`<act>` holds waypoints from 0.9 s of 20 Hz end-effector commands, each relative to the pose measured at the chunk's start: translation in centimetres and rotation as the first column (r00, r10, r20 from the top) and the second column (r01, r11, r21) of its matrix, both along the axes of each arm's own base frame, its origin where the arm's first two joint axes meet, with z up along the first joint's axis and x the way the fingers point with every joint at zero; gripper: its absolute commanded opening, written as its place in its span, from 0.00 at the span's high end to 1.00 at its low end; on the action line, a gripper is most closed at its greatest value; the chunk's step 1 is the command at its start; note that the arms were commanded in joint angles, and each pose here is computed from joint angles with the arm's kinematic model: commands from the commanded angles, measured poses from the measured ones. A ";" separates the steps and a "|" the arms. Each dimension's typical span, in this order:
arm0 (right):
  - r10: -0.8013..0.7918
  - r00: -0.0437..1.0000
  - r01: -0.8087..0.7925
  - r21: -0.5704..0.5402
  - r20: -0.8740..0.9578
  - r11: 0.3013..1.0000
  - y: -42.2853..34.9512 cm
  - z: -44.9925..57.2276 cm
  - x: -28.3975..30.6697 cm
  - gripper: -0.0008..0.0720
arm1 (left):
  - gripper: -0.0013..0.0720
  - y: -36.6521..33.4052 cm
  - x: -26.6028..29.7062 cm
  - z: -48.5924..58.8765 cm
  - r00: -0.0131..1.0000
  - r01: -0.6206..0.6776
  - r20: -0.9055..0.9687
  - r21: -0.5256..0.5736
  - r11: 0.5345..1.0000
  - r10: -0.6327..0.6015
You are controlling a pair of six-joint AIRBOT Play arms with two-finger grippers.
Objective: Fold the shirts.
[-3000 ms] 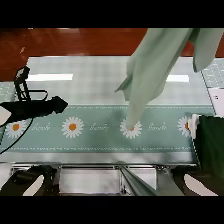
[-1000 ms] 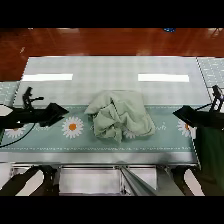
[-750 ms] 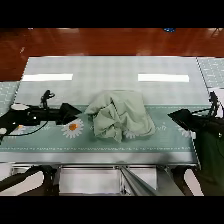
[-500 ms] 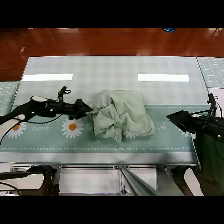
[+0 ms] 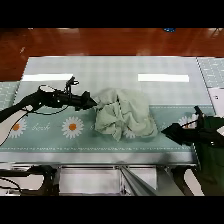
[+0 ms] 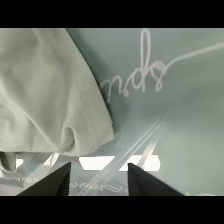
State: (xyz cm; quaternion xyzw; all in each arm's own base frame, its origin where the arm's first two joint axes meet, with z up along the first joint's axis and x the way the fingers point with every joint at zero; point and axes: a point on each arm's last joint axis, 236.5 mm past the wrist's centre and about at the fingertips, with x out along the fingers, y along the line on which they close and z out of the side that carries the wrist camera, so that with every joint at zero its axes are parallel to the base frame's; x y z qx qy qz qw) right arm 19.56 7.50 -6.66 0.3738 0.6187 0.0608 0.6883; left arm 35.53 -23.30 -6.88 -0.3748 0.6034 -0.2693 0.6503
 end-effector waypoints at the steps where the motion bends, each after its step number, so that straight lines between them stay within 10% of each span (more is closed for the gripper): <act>1: 0.011 0.999 -0.009 0.054 -0.040 0.998 2.7 -1.7 0.0 0.43 | 0.96 -0.2 -0.2 0.3 1.000 0.021 0.002 -0.003 1.000 -0.021; 6: -0.010 0.998 0.016 0.098 -0.059 0.995 6.5 -3.6 3.8 0.44 | 0.96 -0.4 -0.5 0.5 0.999 0.021 -0.024 -0.016 1.000 -0.021; 9: 0.095 0.995 -0.091 0.145 -0.017 0.985 9.3 -2.3 6.3 0.96 | 0.96 0.3 -0.5 2.0 0.998 0.041 -0.035 -0.062 0.997 -0.043; 13: 0.234 0.929 -0.280 0.127 0.288 0.952 11.0 8.9 13.4 0.96 | 0.96 3.7 2.7 11.2 0.987 0.043 0.156 -0.124 0.991 -0.024; 18: 0.190 0.712 -0.146 -0.123 0.676 0.982 5.6 30.5 20.7 0.96 | 0.96 13.3 7.7 31.5 0.794 -0.173 0.570 -0.122 0.977 0.211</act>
